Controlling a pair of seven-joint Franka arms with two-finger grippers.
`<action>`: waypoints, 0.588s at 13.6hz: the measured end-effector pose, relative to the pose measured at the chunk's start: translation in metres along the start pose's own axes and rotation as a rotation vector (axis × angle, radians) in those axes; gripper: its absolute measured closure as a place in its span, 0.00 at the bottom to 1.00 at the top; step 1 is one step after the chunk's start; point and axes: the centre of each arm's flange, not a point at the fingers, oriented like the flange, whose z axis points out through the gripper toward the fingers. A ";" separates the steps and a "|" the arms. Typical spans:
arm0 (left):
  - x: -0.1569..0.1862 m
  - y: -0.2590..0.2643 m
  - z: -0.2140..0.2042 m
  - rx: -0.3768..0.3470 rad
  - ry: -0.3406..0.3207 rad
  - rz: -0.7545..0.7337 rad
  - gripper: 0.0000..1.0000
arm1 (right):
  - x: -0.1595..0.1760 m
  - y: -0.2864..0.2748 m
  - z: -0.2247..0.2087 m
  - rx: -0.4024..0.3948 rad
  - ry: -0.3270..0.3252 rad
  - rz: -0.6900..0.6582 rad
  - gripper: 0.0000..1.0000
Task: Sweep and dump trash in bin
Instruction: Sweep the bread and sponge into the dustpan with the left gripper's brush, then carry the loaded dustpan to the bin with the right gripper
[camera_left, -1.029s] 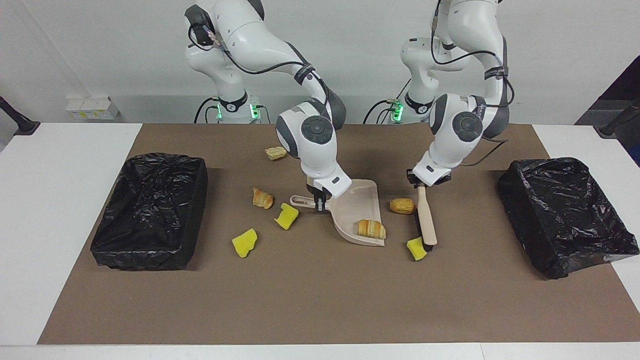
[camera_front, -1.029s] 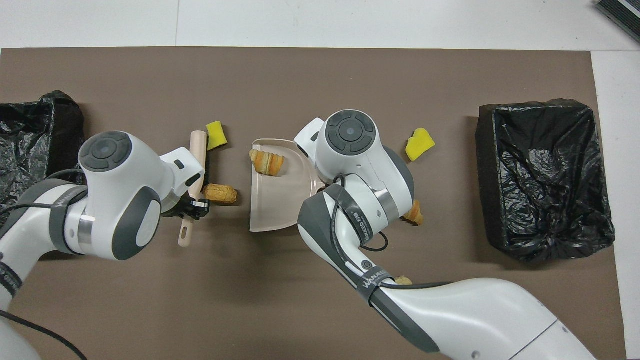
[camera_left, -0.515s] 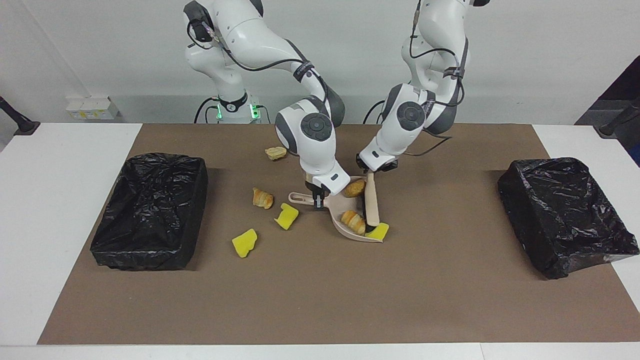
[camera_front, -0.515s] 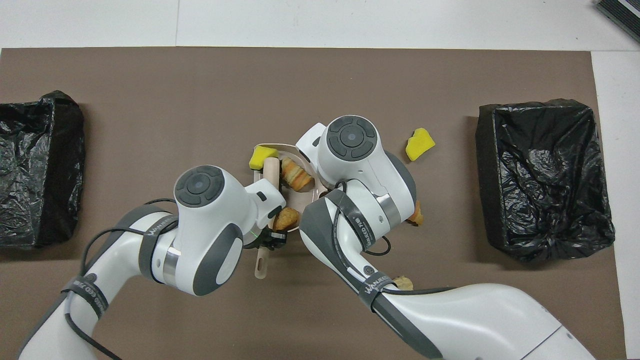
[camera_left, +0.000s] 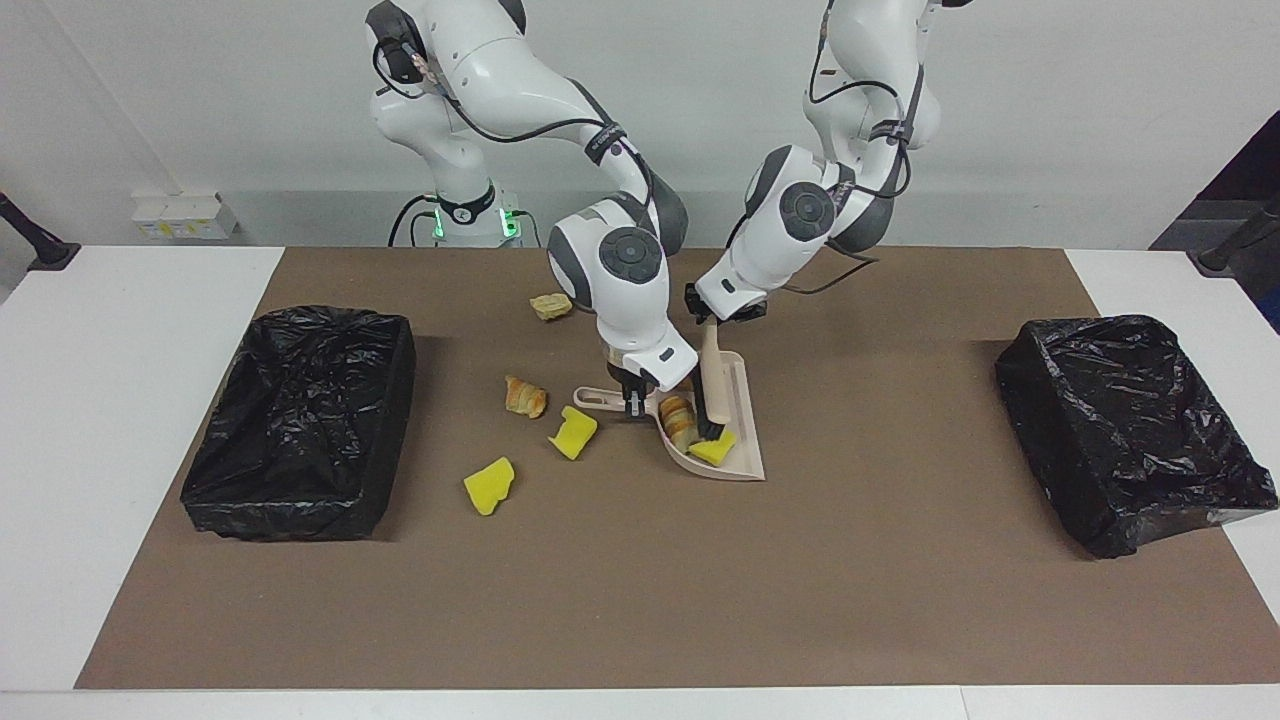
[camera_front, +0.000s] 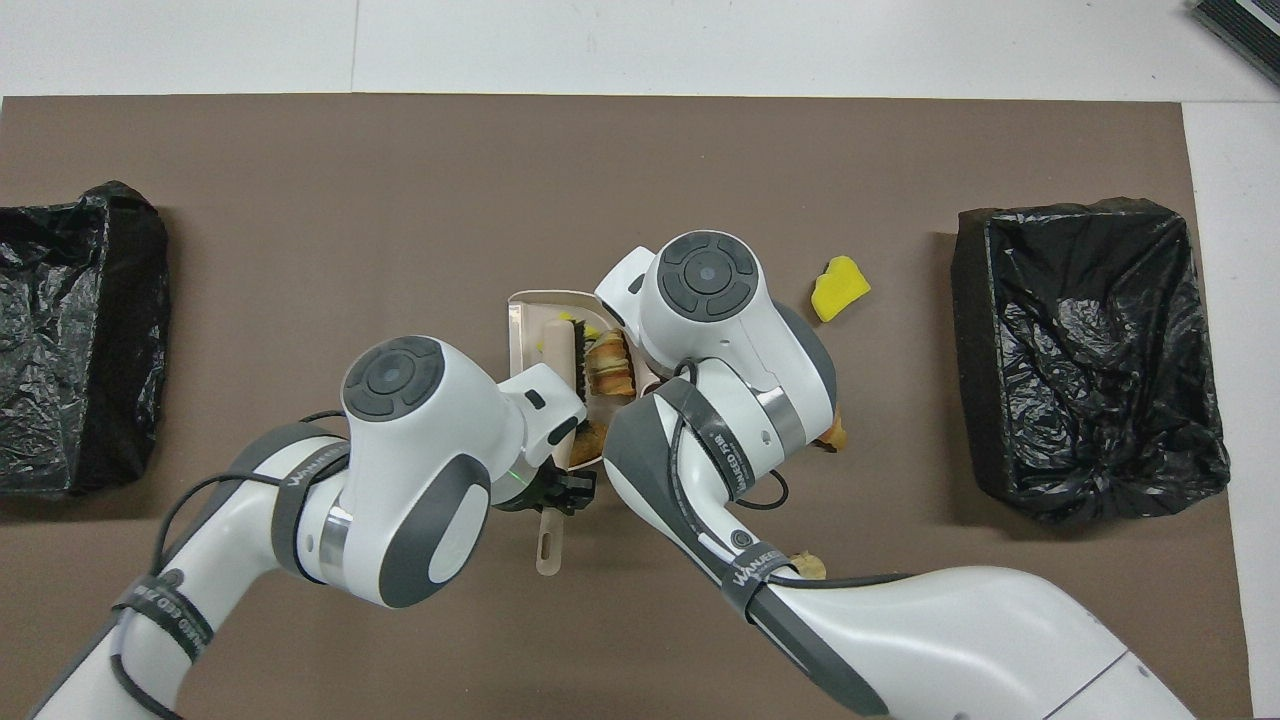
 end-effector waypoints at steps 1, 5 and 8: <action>0.001 -0.014 -0.014 -0.008 -0.008 -0.024 0.73 | -0.003 0.002 0.000 -0.004 0.003 0.001 0.68; -0.004 -0.057 -0.056 0.039 -0.024 -0.061 0.73 | -0.015 0.009 -0.001 -0.011 0.007 -0.009 0.68; -0.017 -0.056 -0.045 0.072 -0.050 -0.078 0.73 | -0.039 0.021 -0.020 -0.041 0.018 -0.036 0.68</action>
